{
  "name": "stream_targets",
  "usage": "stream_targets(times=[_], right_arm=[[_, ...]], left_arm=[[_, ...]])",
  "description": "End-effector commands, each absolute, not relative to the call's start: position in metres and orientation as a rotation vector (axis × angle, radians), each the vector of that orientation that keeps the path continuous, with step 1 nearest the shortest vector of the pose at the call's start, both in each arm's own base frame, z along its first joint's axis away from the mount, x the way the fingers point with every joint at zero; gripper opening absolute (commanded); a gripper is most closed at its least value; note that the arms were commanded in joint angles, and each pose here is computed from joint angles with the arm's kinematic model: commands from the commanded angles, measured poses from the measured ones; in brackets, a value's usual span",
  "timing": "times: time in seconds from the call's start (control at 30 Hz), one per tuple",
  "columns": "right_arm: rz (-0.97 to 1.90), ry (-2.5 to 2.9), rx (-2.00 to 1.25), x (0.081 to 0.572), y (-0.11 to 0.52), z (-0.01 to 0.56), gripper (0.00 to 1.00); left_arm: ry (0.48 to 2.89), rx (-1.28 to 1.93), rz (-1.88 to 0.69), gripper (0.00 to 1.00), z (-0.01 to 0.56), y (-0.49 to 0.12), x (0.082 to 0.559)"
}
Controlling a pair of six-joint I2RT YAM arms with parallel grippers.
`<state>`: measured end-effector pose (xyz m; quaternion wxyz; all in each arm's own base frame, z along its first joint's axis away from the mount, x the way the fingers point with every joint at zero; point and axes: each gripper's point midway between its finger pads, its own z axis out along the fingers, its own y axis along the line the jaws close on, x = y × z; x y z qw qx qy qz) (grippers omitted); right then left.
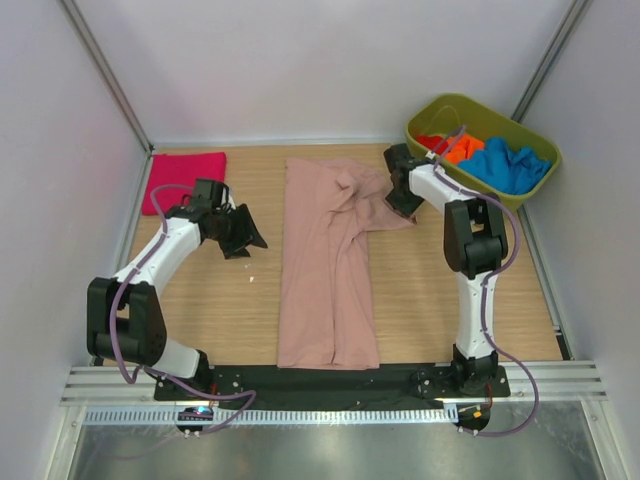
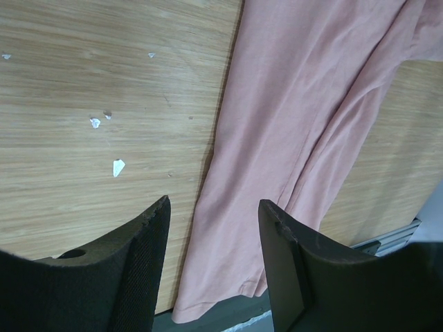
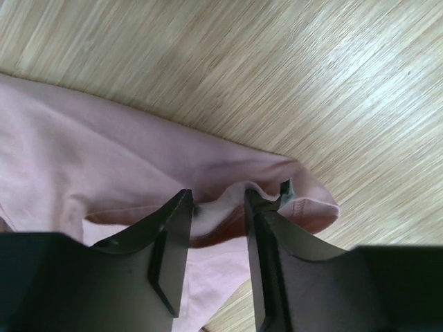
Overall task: Fold and stack the t-shirts
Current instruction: Fold the tshirt
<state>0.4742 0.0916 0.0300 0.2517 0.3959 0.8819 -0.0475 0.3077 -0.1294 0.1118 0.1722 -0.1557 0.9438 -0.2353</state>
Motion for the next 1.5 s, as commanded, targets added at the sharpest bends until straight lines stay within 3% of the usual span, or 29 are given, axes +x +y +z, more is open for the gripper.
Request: stream_targets(times=[0.0, 0.07, 0.1, 0.2, 0.43, 0.93, 1.1, 1.2, 1.33, 1.47], right_arm=[[-0.138, 2.315, 1.124, 0.489, 0.086, 0.045, 0.42], [-0.127, 2.31, 1.116, 0.493, 0.088, 0.043, 0.33], [-0.127, 2.312, 1.104, 0.494, 0.087, 0.044, 0.18], [-0.102, 2.295, 1.042, 0.5, 0.094, 0.06, 0.01], [0.159, 2.196, 0.777, 0.529, 0.153, 0.122, 0.01], [0.521, 2.037, 0.311, 0.562, 0.282, 0.18, 0.01], [0.614, 2.063, 0.23, 0.562, 0.303, 0.163, 0.06], [0.64, 2.087, 0.168, 0.558, 0.311, 0.156, 0.17], [0.596, 2.083, 0.145, 0.556, 0.301, 0.172, 0.39], [0.607, 2.078, 0.086, 0.548, 0.294, 0.203, 0.51]], left_arm=[[2.608, -0.401, -0.722, 0.56, 0.131, -0.133, 0.312], [2.608, -0.401, -0.722, 0.56, 0.131, -0.133, 0.312], [2.608, -0.404, -0.721, 0.56, 0.131, -0.133, 0.312], [2.606, -0.399, -0.726, 0.56, 0.132, -0.133, 0.312], [2.602, -0.401, -0.729, 0.56, 0.133, -0.133, 0.313], [2.611, -0.403, -0.714, 0.57, 0.129, -0.132, 0.312], [2.602, -0.407, -0.712, 0.57, 0.129, -0.132, 0.314], [2.595, -0.421, -0.731, 0.57, 0.127, -0.135, 0.314], [2.569, -0.411, -0.791, 0.57, 0.136, -0.151, 0.32], [2.478, -0.416, -0.924, 0.56, 0.162, -0.174, 0.341]])
